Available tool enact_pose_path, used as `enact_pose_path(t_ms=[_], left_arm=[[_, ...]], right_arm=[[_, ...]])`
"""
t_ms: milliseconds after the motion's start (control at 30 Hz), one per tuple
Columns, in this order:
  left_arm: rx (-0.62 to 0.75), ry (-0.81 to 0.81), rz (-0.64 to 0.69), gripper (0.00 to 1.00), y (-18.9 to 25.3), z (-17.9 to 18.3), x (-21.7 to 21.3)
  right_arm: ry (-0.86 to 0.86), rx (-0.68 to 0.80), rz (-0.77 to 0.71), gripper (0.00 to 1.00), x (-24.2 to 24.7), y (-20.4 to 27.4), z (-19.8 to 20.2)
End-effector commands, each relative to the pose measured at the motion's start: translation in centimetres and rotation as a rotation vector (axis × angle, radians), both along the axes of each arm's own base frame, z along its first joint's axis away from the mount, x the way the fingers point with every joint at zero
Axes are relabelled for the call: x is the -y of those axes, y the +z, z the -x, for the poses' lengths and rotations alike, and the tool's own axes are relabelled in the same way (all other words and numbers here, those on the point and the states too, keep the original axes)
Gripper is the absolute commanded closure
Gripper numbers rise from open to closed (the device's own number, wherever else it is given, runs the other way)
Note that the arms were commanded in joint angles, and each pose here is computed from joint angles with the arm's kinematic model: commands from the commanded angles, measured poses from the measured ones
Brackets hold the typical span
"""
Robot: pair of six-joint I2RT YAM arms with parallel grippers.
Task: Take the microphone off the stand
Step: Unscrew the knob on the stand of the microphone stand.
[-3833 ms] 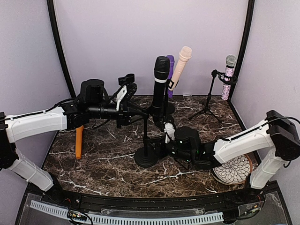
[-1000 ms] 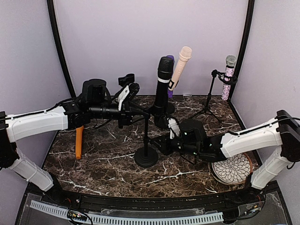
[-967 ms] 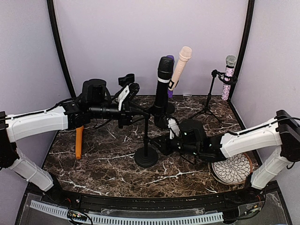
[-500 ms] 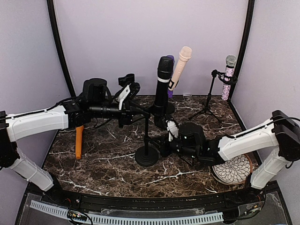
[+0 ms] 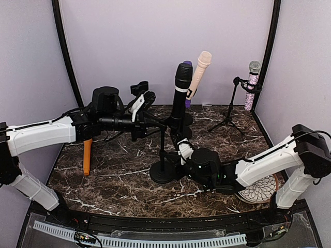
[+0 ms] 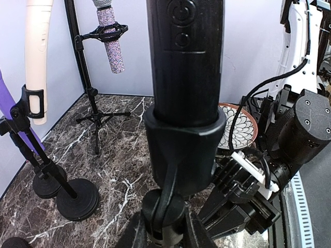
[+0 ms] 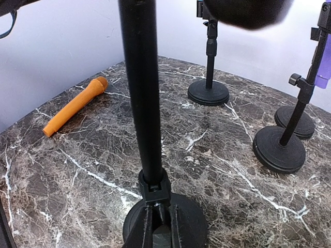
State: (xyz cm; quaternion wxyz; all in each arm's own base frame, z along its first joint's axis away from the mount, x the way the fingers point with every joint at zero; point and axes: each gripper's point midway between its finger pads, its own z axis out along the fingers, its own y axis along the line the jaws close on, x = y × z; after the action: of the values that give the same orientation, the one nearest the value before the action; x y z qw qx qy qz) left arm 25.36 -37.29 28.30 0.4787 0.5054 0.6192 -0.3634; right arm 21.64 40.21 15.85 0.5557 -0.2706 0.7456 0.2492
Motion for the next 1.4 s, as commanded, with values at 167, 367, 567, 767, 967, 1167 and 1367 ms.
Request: enact_pose_path(t_ms=[167, 367, 567, 767, 967, 1167, 1367], left_arm=[[-0.093, 0.022, -0.123, 0.79, -4.2, 0.4, -0.7], [-0.091, 0.015, -0.12, 0.79, -4.1, 0.5, -0.6], [-0.096, 0.012, -0.128, 0.78, -4.6, 0.5, -0.6], [-0.108, 0.006, -0.128, 0.79, -4.8, 0.5, -0.4], [-0.101, -0.002, -0.11, 0.78, -3.9, 0.8, -0.4], [-0.101, 0.006, -0.123, 0.78, -4.2, 0.6, -0.5], [-0.099, 0.01, -0.13, 0.79, -4.3, 0.6, -0.5]], right_arm=[[-0.042, -0.021, -0.156, 0.52, 0.8, 3.5, 1.0], [-0.077, -0.113, -0.272, 0.28, 3.9, 5.0, 0.4], [-0.031, -0.307, -0.432, 0.26, 5.9, 4.7, -1.5], [0.062, -0.46, -0.41, 0.25, 4.0, 3.4, -1.5], [0.144, -0.547, -0.419, 0.24, 2.4, 1.4, -0.5], [0.15, -0.561, -0.429, 0.25, 1.5, 0.7, -1.1], [0.172, -0.562, -0.432, 0.37, 0.9, 0.9, -1.4]])
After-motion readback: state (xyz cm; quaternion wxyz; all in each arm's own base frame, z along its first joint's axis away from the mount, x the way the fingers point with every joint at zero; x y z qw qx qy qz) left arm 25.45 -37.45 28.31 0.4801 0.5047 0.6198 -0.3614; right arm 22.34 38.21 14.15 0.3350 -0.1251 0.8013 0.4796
